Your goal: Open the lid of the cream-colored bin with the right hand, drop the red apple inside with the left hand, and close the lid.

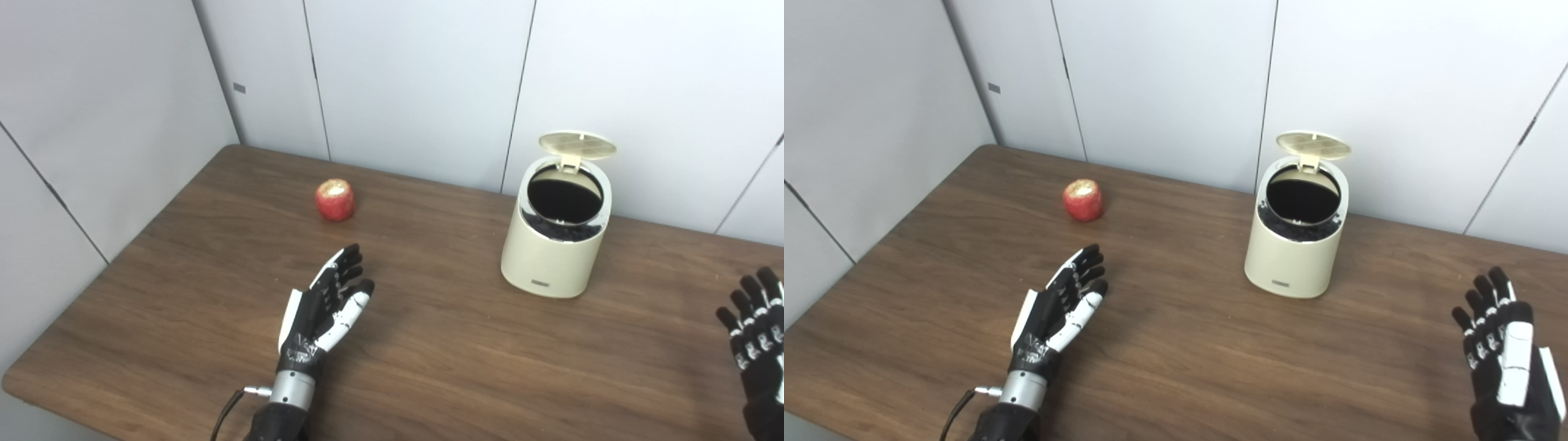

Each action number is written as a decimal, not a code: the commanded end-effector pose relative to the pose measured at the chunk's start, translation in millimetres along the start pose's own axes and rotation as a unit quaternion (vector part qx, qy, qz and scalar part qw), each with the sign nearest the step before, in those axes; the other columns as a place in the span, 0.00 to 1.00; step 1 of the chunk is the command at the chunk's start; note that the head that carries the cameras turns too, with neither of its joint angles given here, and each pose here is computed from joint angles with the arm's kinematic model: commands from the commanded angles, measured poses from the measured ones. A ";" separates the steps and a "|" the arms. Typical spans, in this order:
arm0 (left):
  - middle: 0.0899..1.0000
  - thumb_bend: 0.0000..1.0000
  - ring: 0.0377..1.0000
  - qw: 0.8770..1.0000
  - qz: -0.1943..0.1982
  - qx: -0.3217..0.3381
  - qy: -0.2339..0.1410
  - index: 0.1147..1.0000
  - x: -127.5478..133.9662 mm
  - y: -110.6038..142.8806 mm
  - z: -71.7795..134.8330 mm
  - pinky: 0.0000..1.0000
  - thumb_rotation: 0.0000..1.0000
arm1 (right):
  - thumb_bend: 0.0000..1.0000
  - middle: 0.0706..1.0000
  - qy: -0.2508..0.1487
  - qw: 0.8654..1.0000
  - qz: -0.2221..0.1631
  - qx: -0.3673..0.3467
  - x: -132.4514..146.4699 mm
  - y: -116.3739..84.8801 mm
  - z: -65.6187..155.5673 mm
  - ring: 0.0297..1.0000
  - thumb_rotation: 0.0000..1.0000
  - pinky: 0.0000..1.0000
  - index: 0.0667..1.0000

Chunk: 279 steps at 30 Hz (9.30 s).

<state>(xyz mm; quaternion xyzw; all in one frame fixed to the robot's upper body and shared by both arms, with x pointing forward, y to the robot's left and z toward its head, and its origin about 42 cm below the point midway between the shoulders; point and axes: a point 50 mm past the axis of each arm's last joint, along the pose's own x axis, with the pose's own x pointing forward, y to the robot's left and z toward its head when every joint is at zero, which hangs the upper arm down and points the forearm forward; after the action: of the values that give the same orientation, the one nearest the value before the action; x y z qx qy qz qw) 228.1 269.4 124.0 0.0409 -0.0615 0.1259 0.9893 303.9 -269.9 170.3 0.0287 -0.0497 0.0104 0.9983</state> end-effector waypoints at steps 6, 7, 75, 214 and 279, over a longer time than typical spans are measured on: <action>0.83 0.68 0.80 0.991 0.066 0.102 -0.064 0.88 44.0 29.6 33.7 0.78 0.27 | 0.50 0.99 -0.028 1.000 0.003 -0.005 4.2 8.2 25.8 1.00 1.00 1.00 0.98; 0.83 0.68 0.80 0.988 0.071 0.116 -0.066 0.88 50.8 33.0 36.5 0.78 0.26 | 0.49 0.99 -0.028 1.000 0.003 -0.005 4.4 8.5 26.3 1.00 1.00 1.00 0.98; 0.77 0.89 0.76 0.860 -0.049 0.492 0.126 0.71 276.6 42.3 106.2 0.68 0.02 | 0.51 0.92 -0.039 0.999 -0.014 -0.014 -12.1 6.9 35.5 0.98 1.00 1.00 0.95; 0.46 0.48 0.42 0.906 0.002 0.170 -0.387 0.42 191.3 -226.0 95.4 0.36 0.00 | 0.59 0.90 0.009 0.998 -0.008 -0.057 -5.2 22.2 -45.1 0.96 1.00 1.00 0.90; 0.76 0.97 0.75 0.862 -0.005 0.340 -0.375 0.69 203.6 -238.9 86.1 0.68 0.20 | 0.57 0.83 0.026 0.995 0.031 -0.087 -6.9 18.4 -39.5 0.91 1.00 0.99 0.89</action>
<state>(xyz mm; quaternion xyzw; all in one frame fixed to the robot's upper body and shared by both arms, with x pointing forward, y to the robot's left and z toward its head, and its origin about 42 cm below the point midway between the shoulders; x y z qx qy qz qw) 466.5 79.9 196.1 0.4277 -0.3603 0.0946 0.8236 301.4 -250.4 130.2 -0.0632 -0.0279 0.0298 0.9972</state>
